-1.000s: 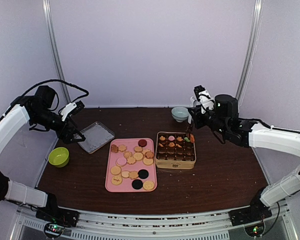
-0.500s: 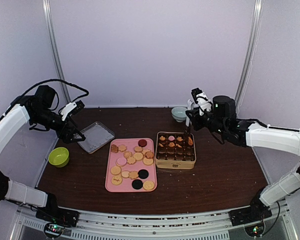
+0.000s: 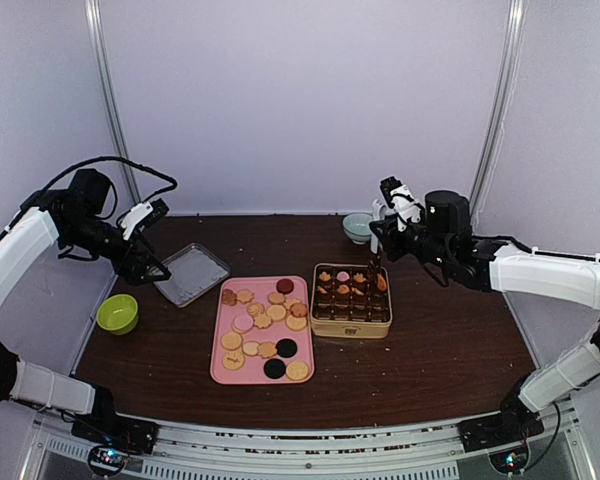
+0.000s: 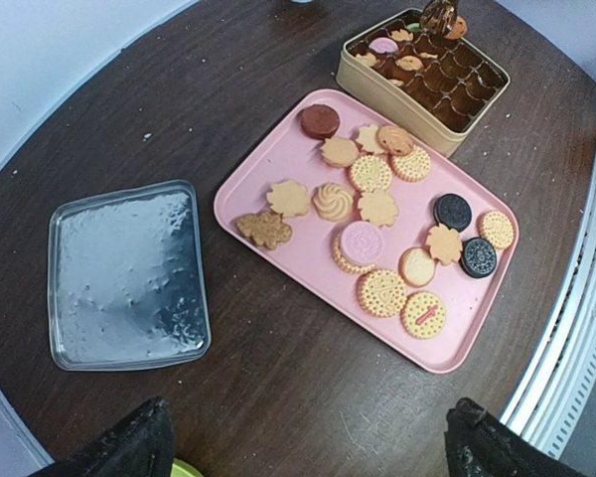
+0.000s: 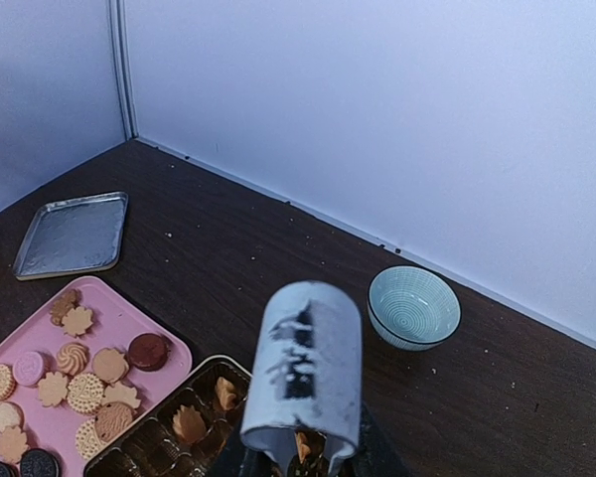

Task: Pack the cookies
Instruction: Place the fake cookies in the empty pocket of the box, then pick up the fake cookies from the plate.

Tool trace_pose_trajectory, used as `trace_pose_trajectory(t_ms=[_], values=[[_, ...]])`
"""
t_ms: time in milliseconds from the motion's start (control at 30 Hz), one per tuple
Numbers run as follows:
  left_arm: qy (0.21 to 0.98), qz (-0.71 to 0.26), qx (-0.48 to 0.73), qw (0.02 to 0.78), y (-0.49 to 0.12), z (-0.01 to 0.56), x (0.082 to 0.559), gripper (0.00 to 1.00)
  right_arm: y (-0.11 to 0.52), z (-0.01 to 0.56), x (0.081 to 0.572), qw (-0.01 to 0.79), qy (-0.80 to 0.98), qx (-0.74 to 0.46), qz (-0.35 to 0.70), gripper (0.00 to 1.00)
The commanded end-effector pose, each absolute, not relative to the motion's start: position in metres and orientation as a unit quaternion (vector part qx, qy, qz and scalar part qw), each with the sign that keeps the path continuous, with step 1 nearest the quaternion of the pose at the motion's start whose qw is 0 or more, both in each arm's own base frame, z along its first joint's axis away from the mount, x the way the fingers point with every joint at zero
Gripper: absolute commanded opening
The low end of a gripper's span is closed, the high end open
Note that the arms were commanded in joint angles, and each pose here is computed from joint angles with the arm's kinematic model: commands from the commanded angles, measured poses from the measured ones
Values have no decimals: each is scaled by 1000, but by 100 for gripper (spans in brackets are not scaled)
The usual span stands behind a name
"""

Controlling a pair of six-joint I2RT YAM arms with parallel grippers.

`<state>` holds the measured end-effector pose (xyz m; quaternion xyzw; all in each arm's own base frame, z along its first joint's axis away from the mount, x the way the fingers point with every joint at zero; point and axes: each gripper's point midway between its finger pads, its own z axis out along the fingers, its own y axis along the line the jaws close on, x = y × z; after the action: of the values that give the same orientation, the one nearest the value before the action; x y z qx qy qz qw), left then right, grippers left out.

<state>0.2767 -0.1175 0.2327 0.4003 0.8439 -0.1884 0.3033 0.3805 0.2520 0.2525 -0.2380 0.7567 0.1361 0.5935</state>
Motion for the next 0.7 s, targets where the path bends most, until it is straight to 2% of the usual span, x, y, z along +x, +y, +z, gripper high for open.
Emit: trace_pose_trajectory(t_ms=[0, 233, 500, 667], values=[[837, -184, 400, 324, -117, 245, 284, 98, 256, 267, 381, 604, 744, -241, 153, 27], [836, -186, 403, 324, -118, 247, 283, 98, 255, 275, 377, 609, 739, -242, 158, 31], [833, -191, 404, 326, -120, 250, 283, 97, 257, 317, 362, 635, 709, -233, 200, 27], [836, -185, 402, 325, -118, 249, 284, 98, 281, 342, 337, 648, 683, -237, 240, 27]])
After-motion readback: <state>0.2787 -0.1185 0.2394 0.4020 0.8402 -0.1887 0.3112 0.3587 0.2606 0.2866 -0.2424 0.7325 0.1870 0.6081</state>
